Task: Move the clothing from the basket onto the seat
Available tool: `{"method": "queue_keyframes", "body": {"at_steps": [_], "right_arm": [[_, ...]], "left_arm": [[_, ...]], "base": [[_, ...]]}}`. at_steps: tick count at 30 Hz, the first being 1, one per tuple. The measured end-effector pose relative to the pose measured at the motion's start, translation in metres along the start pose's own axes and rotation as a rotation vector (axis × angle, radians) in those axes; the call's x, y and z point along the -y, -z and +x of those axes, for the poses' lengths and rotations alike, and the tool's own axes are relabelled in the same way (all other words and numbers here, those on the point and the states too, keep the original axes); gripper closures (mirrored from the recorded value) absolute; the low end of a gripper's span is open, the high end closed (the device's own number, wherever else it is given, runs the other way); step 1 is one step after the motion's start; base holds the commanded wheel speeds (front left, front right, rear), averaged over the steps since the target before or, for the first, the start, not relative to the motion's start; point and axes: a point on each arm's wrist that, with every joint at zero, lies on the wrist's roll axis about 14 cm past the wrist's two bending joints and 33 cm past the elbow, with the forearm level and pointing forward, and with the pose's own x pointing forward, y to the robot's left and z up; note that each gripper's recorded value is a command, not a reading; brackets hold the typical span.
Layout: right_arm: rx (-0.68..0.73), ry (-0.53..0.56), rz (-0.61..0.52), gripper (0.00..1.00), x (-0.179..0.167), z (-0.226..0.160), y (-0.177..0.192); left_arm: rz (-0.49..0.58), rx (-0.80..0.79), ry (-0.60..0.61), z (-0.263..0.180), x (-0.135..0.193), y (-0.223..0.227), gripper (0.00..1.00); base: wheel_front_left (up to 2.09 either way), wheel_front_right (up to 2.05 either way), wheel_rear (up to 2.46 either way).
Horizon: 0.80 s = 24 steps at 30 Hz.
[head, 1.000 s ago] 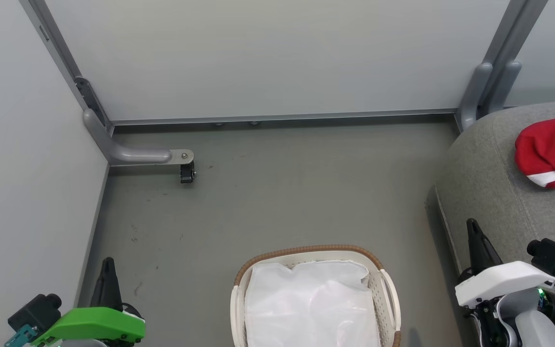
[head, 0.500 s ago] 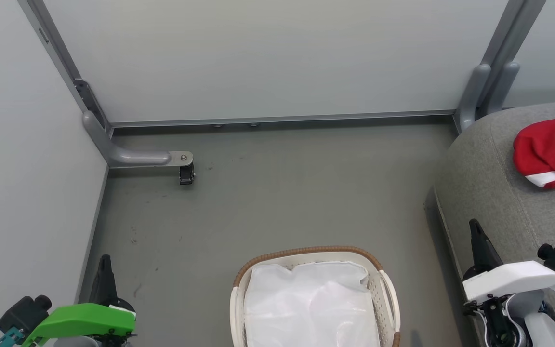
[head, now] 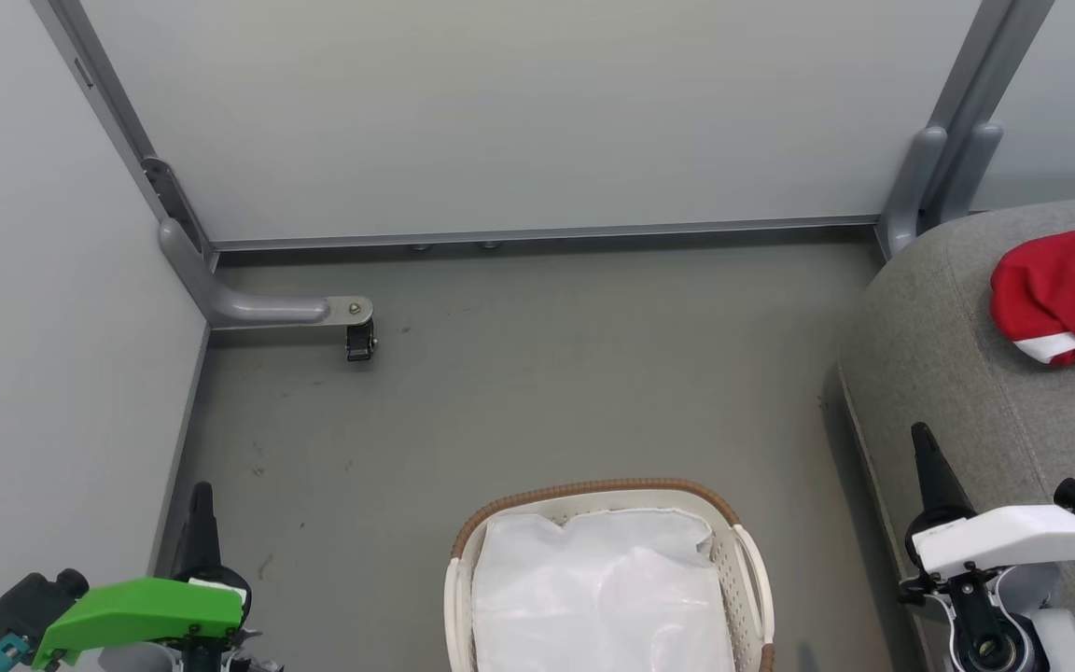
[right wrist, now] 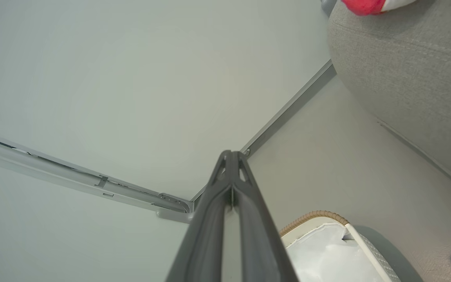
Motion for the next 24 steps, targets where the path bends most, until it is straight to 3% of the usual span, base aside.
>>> {"method": "queue_keyframes", "body": {"at_steps": [24], "right_arm": [[-0.004, -0.023, 0.267, 1.0, -0.007, -0.002, -0.006]], "left_arm": [[-0.232, -0.003, 0.046, 0.004, 0.015, -0.008, 1.0]], "base": [[0.0, 0.0, 0.0]]}}
